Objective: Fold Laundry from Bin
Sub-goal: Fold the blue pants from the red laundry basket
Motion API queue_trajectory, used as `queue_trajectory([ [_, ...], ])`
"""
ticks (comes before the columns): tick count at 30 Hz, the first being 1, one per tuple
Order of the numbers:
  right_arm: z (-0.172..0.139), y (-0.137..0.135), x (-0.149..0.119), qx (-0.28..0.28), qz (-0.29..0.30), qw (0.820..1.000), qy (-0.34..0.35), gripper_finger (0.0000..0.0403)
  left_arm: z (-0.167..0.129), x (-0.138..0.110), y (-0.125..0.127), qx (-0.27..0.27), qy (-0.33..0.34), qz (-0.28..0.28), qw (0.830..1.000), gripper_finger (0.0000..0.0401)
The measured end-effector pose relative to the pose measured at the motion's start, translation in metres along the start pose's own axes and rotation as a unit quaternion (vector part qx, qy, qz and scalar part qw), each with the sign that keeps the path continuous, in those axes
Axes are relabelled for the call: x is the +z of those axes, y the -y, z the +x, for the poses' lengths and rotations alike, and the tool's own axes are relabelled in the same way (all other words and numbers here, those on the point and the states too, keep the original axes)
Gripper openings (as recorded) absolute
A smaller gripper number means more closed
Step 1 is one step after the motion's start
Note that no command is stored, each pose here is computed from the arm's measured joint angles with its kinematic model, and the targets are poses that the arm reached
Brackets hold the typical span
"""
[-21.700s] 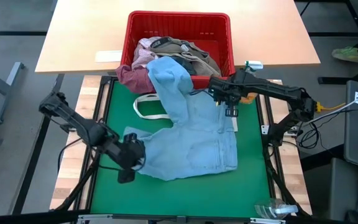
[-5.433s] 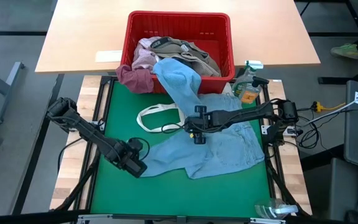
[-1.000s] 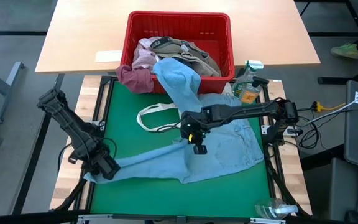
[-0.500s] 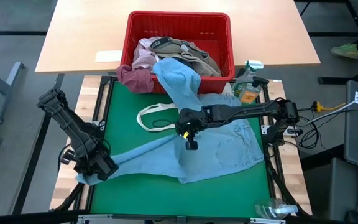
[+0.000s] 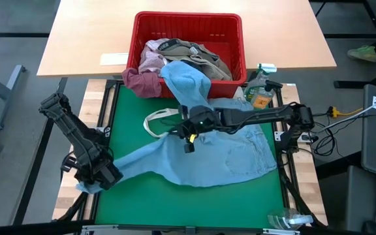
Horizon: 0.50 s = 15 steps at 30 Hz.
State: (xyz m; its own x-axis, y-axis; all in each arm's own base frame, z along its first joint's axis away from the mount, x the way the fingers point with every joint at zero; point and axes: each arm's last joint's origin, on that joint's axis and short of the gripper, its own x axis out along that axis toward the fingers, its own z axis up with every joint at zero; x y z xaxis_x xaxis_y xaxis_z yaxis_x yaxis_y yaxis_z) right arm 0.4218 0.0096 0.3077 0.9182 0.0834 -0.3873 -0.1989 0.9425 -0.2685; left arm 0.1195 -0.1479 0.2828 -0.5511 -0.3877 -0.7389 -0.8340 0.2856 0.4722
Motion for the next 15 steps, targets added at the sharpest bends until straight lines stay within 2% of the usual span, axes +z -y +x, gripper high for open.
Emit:
queue_trajectory([
  [6, 0.0, 0.0, 0.009, 0.027, -0.003, 0.998, 0.057, 0.0014, 0.004, -0.005, -0.004, 0.027, -0.019, -0.001, 0.999, 0.0009],
  [11, 0.0, -0.001, 0.004, 0.038, 0.036, 0.998, 0.031, 0.0014, 0.006, -0.007, -0.005, 0.029, -0.02, -0.006, 0.999, 0.0011],
  [15, 0.0, -0.004, -0.002, 0.048, 0.042, 0.998, 0.0, 0.0014, 0.006, -0.007, -0.005, 0.028, -0.02, -0.006, 0.999, 0.0012],
])
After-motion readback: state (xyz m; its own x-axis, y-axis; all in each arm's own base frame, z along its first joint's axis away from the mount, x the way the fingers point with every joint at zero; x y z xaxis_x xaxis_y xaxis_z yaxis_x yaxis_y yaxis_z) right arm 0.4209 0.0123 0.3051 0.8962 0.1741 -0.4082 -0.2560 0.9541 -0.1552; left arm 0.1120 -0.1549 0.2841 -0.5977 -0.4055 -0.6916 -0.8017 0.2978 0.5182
